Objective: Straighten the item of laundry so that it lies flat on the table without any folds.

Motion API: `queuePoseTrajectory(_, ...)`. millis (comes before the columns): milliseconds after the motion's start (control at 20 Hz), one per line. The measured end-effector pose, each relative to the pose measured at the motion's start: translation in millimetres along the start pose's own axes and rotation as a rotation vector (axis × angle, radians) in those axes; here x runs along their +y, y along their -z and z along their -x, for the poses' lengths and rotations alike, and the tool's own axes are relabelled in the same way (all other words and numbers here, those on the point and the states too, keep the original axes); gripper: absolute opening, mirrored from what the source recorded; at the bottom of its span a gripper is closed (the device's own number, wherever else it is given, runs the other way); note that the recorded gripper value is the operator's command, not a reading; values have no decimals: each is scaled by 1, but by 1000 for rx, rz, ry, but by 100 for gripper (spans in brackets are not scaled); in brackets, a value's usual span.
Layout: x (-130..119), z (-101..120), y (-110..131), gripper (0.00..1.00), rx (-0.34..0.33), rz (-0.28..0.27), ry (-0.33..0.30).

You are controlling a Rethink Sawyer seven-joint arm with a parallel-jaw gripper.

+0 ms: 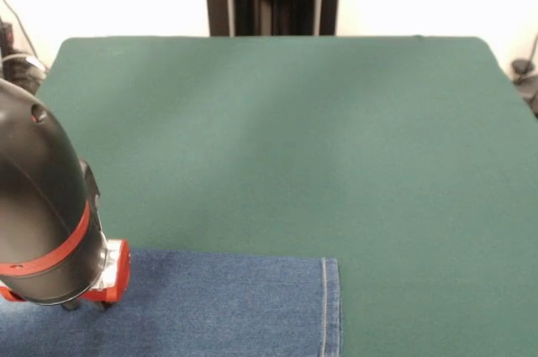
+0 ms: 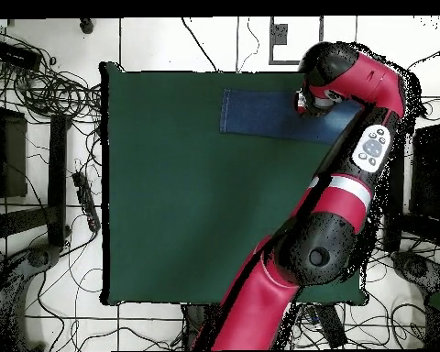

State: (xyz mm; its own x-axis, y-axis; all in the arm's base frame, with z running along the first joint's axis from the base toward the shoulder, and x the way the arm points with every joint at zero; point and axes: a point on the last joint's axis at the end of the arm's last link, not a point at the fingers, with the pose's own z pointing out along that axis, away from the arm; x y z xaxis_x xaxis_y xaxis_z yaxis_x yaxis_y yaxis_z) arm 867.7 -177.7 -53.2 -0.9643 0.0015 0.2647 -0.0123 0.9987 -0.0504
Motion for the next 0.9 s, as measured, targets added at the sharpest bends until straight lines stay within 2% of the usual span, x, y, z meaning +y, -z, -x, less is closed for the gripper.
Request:
queuePoseTrajectory(500, 16, -4, 2, 100, -30, -30, 47)
queuePoseTrajectory(900, 79, -3, 10, 100, -55, -42, 136)
